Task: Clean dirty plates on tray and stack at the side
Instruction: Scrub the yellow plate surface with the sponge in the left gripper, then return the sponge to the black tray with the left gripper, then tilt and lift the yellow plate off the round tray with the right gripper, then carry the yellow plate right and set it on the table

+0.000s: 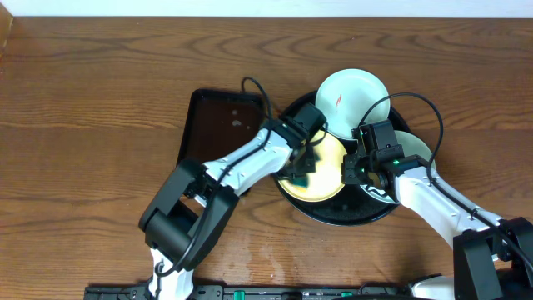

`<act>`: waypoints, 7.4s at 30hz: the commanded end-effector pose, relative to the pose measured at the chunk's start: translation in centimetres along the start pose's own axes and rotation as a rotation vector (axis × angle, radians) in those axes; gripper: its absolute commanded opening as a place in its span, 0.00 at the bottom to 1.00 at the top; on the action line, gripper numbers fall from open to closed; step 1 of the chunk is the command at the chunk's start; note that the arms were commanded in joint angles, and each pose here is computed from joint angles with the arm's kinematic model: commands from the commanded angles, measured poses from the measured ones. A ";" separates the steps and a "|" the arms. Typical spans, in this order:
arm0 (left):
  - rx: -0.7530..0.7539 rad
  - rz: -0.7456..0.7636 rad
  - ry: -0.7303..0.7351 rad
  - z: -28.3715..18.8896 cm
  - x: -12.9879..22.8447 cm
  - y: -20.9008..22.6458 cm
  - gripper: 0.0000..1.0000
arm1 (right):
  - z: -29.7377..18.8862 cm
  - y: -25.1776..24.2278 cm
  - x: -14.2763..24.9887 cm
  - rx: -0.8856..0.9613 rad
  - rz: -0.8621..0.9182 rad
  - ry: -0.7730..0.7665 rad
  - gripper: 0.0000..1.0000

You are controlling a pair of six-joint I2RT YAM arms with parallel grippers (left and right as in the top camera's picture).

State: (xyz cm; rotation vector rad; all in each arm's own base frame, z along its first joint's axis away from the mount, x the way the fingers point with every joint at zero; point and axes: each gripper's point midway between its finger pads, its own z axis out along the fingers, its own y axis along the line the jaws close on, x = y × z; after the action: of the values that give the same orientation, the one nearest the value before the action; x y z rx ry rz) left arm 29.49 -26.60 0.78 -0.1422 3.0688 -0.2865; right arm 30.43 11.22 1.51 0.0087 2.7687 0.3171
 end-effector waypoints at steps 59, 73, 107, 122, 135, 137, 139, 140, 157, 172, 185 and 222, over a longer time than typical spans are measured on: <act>-0.033 -0.121 -0.307 -18.8 -4.9 13.7 0.76 | -1.1 1.4 -3.8 0.015 -0.214 0.017 0.29; 0.001 -0.115 -0.374 -22.3 -3.1 13.8 0.81 | 1.6 0.9 -3.6 0.022 -0.219 0.045 0.01; 0.001 -0.115 -0.374 -22.3 -3.1 13.8 0.82 | -20.4 7.8 -8.0 0.761 -0.599 -0.717 0.01; 0.001 -0.115 -0.374 -22.3 -3.1 13.8 0.82 | -20.7 9.2 -7.3 0.784 -0.707 -0.715 0.01; 0.001 -0.115 -0.374 -22.3 -3.1 13.8 0.82 | -20.8 9.1 -7.3 0.792 -0.707 -0.715 0.01; 0.001 -0.115 -0.374 -22.3 -3.1 13.8 0.82 | -20.8 9.1 -7.3 0.792 -0.707 -0.715 0.01; 0.001 -0.115 -0.374 -22.3 -3.1 13.8 0.82 | -20.8 9.1 -7.3 0.792 -0.707 -0.715 0.01; 0.001 -0.115 -0.374 -22.3 -3.1 13.8 0.82 | -20.8 9.1 -7.3 0.792 -0.706 -0.715 0.01; 0.001 -0.115 -0.373 -22.3 -3.1 13.8 0.82 | -18.3 7.2 -9.8 0.962 -0.700 -0.657 0.01; 0.001 -0.115 -0.373 -22.3 -3.1 13.8 0.82 | -14.5 9.4 -8.9 0.641 -0.660 -0.621 0.01; 0.001 -0.115 -0.373 -22.3 -3.1 13.8 0.82 | -14.7 0.8 -9.7 0.057 0.051 -0.428 0.01; 0.001 -0.115 -0.373 -22.3 -3.1 13.8 0.82 | -12.8 -23.5 -8.2 0.015 0.676 -0.378 0.60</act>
State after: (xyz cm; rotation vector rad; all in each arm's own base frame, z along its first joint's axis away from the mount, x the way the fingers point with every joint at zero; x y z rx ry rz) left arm 29.79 -8.89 19.79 -0.3369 2.7063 -0.2369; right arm 32.78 -19.31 8.65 1.1590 2.2511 0.2909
